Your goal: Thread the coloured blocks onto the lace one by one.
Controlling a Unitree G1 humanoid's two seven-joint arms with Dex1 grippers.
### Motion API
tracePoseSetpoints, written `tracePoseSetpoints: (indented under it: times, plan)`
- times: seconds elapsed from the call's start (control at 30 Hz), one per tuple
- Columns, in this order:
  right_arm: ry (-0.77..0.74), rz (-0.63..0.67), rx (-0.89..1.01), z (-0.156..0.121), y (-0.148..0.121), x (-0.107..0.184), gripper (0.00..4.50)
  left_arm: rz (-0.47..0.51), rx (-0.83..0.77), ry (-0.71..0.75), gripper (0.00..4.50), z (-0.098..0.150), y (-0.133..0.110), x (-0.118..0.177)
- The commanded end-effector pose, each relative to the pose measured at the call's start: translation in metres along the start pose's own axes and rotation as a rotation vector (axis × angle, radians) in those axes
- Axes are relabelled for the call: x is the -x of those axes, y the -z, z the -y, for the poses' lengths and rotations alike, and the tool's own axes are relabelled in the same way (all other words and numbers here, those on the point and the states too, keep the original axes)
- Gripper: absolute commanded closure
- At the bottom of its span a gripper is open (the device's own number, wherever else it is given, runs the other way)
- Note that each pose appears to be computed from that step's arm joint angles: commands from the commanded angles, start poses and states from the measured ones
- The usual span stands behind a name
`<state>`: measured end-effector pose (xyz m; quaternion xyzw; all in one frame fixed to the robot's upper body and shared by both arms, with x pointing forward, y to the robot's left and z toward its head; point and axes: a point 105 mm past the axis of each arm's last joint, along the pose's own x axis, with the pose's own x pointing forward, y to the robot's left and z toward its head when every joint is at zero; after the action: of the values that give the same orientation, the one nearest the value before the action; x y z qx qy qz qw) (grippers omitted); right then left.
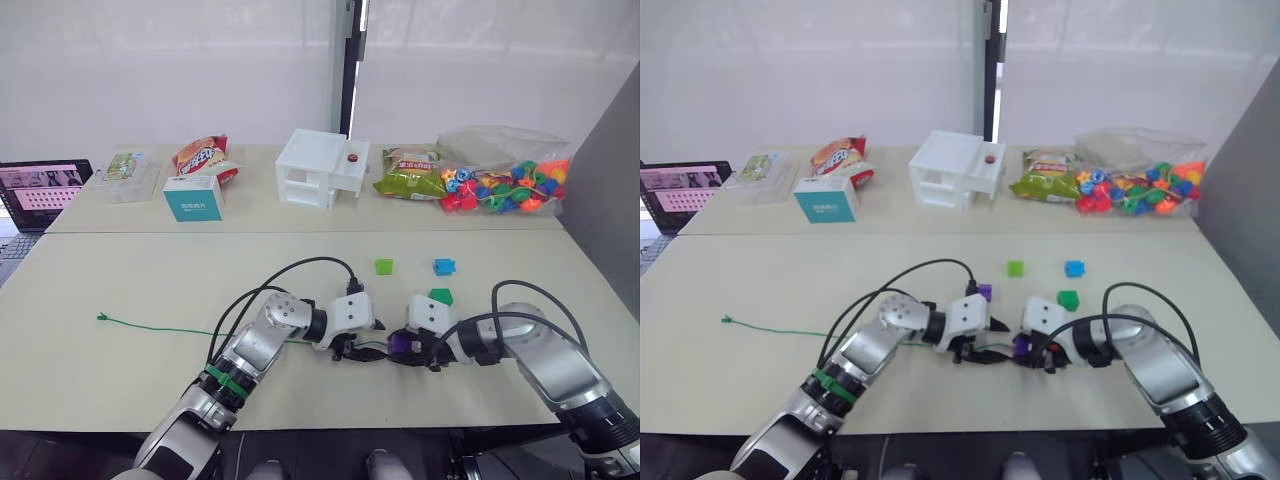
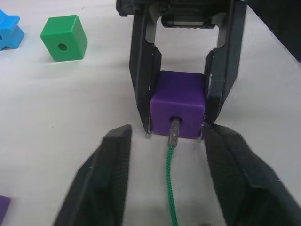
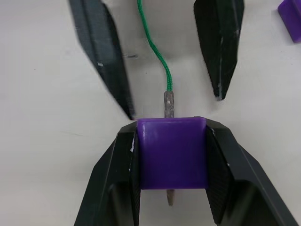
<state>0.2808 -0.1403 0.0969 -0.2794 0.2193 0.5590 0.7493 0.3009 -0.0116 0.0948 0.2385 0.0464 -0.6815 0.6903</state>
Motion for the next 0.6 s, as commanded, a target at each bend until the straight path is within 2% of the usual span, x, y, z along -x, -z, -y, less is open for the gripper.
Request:
tracePoseSetpoints:
  times: [0.03, 0.13, 0.4, 0.53, 0.6]
  plan:
    - [-0.043, 0.016, 0.025, -0.0058, -0.0047, -0.0061, 3.31, 0.006, -0.047, -0.019, 1.59, -0.0026, -0.0064, 0.0124]
    - [-0.045, 0.019, 0.028, -0.0059, -0.0053, -0.0077, 3.31, -0.022, -0.053, -0.019, 1.59, 0.0, 0.0, 0.0173]
    - [-0.049, 0.021, 0.031, -0.0056, -0.0059, -0.0093, 3.31, -0.022, -0.042, -0.02, 1.59, 0.0021, 0.002, 0.0179]
    - [-0.048, 0.02, 0.03, -0.0054, -0.0054, -0.0084, 3.31, -0.013, -0.034, -0.028, 2.74, -0.0003, -0.0002, 0.0156]
    - [-0.046, 0.018, 0.03, -0.005, -0.0048, -0.008, 3.31, -0.019, -0.035, -0.023, 3.45, -0.0004, 0.0006, 0.0145]
